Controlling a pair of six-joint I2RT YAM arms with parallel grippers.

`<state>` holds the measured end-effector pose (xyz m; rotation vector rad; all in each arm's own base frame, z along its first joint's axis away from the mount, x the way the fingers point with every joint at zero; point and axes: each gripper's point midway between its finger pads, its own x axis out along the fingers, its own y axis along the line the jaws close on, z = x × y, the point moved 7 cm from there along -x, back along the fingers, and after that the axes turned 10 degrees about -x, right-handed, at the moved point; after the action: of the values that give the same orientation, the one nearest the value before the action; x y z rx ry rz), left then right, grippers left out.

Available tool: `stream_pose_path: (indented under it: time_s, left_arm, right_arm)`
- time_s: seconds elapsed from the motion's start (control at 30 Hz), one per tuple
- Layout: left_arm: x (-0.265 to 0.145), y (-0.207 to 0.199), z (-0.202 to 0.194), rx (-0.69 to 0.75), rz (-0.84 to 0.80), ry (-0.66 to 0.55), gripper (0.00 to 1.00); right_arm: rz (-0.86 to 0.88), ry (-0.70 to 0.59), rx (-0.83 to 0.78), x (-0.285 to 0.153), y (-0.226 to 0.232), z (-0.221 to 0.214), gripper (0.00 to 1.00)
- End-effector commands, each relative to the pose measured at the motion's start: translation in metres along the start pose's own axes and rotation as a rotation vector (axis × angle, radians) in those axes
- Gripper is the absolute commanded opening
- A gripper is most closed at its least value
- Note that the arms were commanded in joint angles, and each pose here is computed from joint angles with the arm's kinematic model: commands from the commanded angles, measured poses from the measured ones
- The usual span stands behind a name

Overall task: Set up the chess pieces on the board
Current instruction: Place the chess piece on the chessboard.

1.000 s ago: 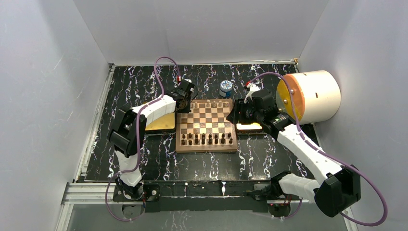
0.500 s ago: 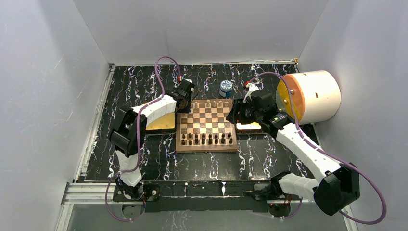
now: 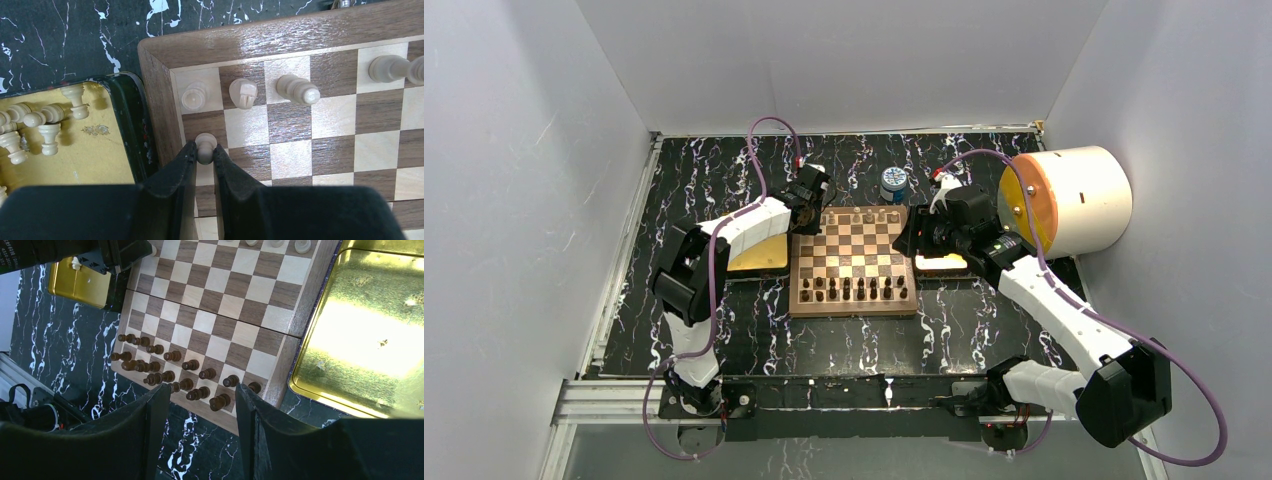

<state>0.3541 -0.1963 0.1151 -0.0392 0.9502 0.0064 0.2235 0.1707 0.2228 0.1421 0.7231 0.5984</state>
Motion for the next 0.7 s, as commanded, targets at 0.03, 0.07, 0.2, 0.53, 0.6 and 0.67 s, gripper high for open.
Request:
stream_pose_path:
  time_s: [0.03,0.07,0.2,0.53,0.6,0.67]
  left_arm:
    - [-0.001,0.0001,0.0103,0.0,0.013,-0.029,0.12]
    - [-0.0011,0.0,0.0107,-0.001,0.013,-0.031,0.12]
    - [0.0009,-0.001,0.0096,0.0,0.01,-0.023,0.12]
    - [0.0043,0.0012,0.0099,0.017,0.034,-0.028,0.12]
    - [0.0051,0.0012,0.0096,0.016,0.035,-0.027,0.13]
    - [0.0053,0.0009,0.0102,0.019,0.035,-0.027,0.14]
  right_arm:
    - [0.023,-0.089,-0.017,-0.0067,0.0061,0.0215,0.6]
    - [0.021,-0.089,-0.017,-0.0069,0.006,0.0215,0.6]
    - [0.018,-0.094,-0.024,-0.0083,0.0059,0.0227,0.6]
    - [0.012,-0.092,-0.024,-0.008,0.0046,0.0204,0.6]
    - [0.011,-0.095,-0.024,-0.0084,0.0045,0.0203,0.6]
    - [0.011,-0.093,-0.025,-0.008,0.0045,0.0198,0.6]
